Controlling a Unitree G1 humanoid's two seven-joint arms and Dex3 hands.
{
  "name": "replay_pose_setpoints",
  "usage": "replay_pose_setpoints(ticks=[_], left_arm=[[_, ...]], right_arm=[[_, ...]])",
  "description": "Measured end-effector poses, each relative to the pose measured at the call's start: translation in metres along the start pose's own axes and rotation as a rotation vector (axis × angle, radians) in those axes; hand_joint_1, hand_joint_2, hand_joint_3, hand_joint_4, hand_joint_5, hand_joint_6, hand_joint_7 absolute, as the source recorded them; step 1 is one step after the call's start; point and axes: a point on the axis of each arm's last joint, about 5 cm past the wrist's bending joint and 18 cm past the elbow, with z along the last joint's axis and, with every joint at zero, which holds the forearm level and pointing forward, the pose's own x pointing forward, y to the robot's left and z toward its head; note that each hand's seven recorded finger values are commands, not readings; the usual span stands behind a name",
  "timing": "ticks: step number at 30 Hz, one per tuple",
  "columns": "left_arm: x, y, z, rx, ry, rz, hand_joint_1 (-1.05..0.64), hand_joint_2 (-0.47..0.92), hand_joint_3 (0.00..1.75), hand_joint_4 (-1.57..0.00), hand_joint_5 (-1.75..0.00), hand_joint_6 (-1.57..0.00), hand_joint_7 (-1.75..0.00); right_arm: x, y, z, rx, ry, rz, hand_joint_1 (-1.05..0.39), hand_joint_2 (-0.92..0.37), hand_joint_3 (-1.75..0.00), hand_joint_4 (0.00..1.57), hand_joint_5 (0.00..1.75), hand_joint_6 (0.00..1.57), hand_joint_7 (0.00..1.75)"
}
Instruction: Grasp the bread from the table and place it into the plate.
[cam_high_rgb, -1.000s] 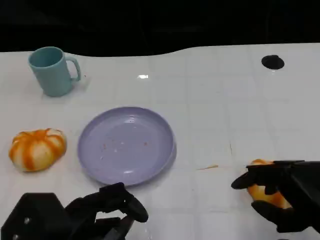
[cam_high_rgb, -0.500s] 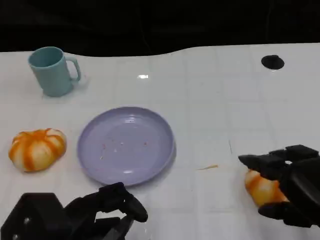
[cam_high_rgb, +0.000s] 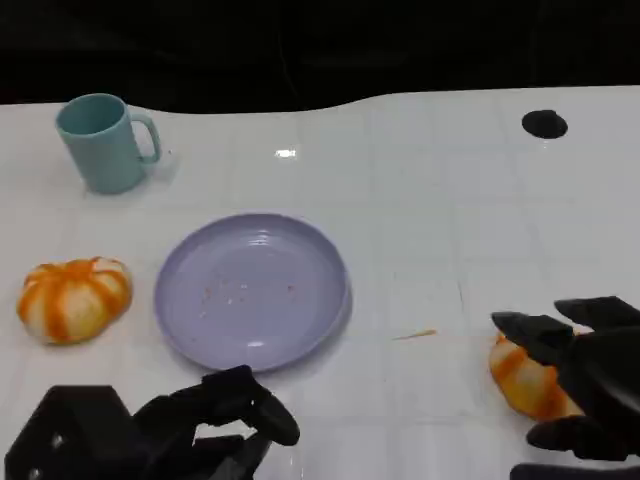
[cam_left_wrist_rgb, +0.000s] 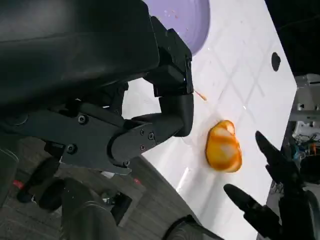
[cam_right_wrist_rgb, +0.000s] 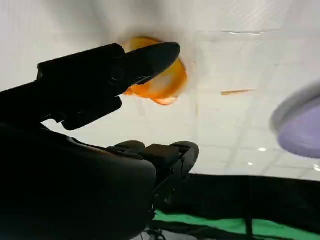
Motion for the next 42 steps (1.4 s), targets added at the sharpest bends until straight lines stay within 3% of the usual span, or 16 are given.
replay_pose_setpoints(ticks=[10,19,26,28,33,34,35,37,39,40,42], left_arm=[[0.001,-0.002,0.003,0.010,-0.009,-0.007,-0.40,0.92,0.58,-0.67,-1.75,-0.49,-1.60],[0.002,-0.003,0.005,0.013,-0.014,-0.009,-0.40,0.92,0.58,-0.67,-1.75,-0.48,-1.61],[0.001,-0.004,0.006,0.015,-0.016,-0.012,-0.40,0.92,0.58,-0.66,-1.75,-0.47,-1.62],[0.001,-0.005,0.007,0.021,-0.017,-0.010,-0.40,0.92,0.57,-0.66,-1.75,-0.47,-1.61],[0.001,-0.005,0.007,0.021,-0.012,-0.006,-0.41,0.92,0.57,-0.67,-1.75,-0.48,-1.61],[0.001,-0.005,0.007,0.021,-0.012,-0.006,-0.40,0.92,0.57,-0.66,-1.75,-0.48,-1.61],[0.001,-0.005,0.007,0.020,-0.011,-0.005,-0.40,0.92,0.57,-0.66,-1.75,-0.48,-1.61],[0.001,-0.005,0.007,0.018,-0.010,-0.005,-0.40,0.92,0.57,-0.66,-1.75,-0.48,-1.60],[0.001,-0.005,0.007,0.016,-0.010,-0.005,-0.40,0.92,0.57,-0.66,-1.75,-0.48,-1.60],[0.000,-0.005,0.007,0.016,-0.009,-0.004,-0.40,0.92,0.57,-0.66,-1.75,-0.48,-1.60],[0.000,-0.005,0.007,0.016,-0.009,-0.003,-0.41,0.92,0.57,-0.66,-1.75,-0.48,-1.60]], right_arm=[[0.023,0.0104,-0.004,-0.042,0.071,0.090,-0.65,-0.92,-0.05,0.07,0.38,0.29,0.01],[0.041,0.0270,-0.005,-0.057,0.098,0.134,-0.66,-0.92,-0.08,0.08,0.34,0.31,0.01],[0.056,0.0345,-0.001,-0.057,0.115,0.143,-0.66,-0.92,-0.14,0.14,0.34,0.38,0.04],[0.061,0.0354,0.000,-0.060,0.123,0.142,-0.64,-0.92,-0.16,0.22,0.31,0.45,0.04],[0.070,0.0405,0.002,-0.064,0.122,0.091,-0.47,-0.92,-0.18,0.69,0.22,0.88,0.10],[0.071,0.0424,0.001,-0.052,0.119,0.065,-0.38,-0.92,-0.13,0.89,0.33,1.01,0.13],[0.072,0.0450,0.001,-0.032,0.110,0.032,-0.33,-0.92,-0.11,0.92,0.50,1.08,0.11],[0.073,0.0510,-0.002,0.008,0.086,-0.049,-0.25,-0.92,-0.06,0.85,1.19,1.22,0.09],[0.073,0.0567,-0.006,0.040,0.065,-0.134,-0.21,-0.92,-0.06,0.81,1.56,1.28,0.12],[0.073,0.0586,-0.007,0.055,0.056,-0.168,-0.20,-0.92,-0.06,0.82,1.65,1.30,0.14],[0.073,0.0609,-0.008,0.089,0.032,-0.212,-0.18,-0.92,-0.05,0.86,1.73,1.08,0.66]])
